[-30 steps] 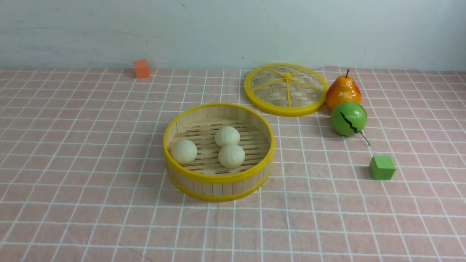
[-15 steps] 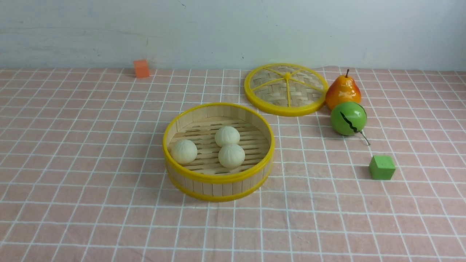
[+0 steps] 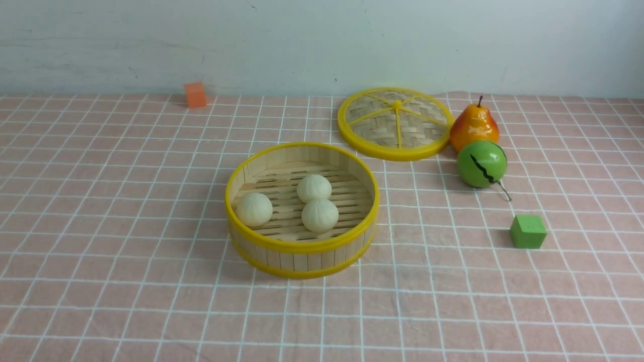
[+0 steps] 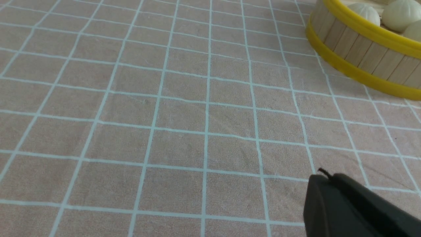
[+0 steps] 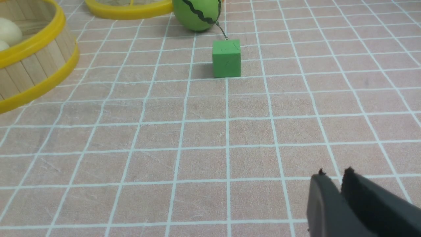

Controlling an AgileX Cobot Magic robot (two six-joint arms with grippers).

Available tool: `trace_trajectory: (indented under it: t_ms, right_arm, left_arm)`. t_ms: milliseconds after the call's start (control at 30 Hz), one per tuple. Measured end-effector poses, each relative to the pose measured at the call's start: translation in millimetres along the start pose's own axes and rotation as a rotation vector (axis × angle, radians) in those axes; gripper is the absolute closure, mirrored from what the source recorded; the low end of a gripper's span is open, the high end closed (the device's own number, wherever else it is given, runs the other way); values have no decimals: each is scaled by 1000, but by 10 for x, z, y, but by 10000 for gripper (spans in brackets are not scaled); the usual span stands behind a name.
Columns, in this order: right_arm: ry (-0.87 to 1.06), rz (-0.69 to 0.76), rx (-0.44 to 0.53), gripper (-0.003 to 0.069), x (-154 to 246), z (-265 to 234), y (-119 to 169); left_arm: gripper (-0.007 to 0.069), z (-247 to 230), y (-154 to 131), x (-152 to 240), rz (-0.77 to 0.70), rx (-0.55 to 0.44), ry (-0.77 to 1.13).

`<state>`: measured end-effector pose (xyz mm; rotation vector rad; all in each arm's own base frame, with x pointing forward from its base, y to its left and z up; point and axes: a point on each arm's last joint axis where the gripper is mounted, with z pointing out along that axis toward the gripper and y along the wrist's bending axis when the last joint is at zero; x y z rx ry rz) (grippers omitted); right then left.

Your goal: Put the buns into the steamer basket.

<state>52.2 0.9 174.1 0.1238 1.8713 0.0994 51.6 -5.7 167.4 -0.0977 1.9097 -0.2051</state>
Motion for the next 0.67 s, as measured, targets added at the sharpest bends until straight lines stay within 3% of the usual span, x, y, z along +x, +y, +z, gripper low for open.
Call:
trace_trajectory:
  t_ms: [667]
  right_arm:
    - [0,0,0,564,0,0,0]
  left_arm:
    - [638,0,0,0,0,0,0]
